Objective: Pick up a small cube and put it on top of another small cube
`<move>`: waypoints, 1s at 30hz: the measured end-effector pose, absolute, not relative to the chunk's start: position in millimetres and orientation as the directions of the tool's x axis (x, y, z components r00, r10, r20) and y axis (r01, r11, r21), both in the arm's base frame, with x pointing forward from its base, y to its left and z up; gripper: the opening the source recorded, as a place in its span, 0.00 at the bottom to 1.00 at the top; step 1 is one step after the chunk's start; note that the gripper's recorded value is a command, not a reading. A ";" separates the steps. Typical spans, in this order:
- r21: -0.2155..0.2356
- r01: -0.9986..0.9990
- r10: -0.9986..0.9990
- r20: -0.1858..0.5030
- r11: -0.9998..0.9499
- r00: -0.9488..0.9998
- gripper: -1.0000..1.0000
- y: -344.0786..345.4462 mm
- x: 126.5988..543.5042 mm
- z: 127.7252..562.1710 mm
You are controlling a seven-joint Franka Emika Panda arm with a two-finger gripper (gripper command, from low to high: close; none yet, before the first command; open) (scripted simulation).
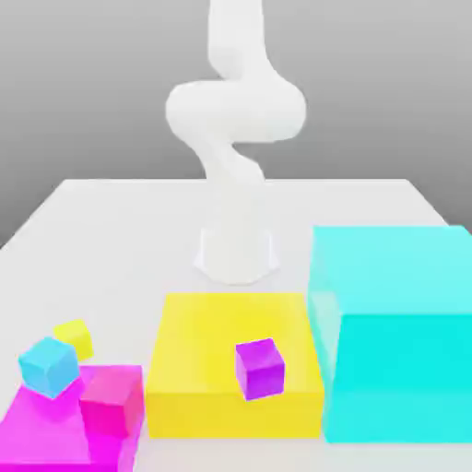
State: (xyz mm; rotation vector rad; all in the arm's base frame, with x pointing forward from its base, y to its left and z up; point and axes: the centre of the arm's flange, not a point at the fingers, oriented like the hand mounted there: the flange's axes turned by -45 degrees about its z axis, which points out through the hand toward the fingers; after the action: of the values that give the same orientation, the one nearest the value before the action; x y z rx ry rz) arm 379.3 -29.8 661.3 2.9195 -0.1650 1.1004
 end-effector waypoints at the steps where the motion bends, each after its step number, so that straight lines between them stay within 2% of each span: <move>1: -0.025 -0.150 -0.132 0.629 -0.988 0.766 0.50 -45.5 392.2 636.7; 5: -0.035 -0.314 -0.286 0.515 -0.949 0.808 0.50 -107.3 419.5 542.9; 10: -0.037 -0.501 -0.479 0.363 -0.864 0.799 0.50 -181.1 412.0 426.2; 15: -0.028 -0.668 -0.659 0.203 -0.743 0.724 0.50 -238.0 365.7 313.9; 20: -0.008 -0.813 -0.813 0.038 -0.582 0.581 0.50 -269.4 289.1 213.7; 22: -0.003 -0.830 -0.830 0.009 -0.558 0.558 0.50 -269.6 277.4 187.5; 27: 0.001 -0.834 -0.834 0.000 -0.552 0.552 0.50 -269.1 273.5 137.0; 28: 0.001 -0.834 -0.834 0.000 -0.552 0.552 0.00 -268.7 273.0 130.0; 30: 0.001 -0.834 -0.834 0.000 -0.552 0.552 0.00 -268.6 273.0 130.0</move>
State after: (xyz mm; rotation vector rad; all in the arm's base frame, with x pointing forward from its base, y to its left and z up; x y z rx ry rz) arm 273.0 -268.6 130.0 2.7667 -1.4867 0.0000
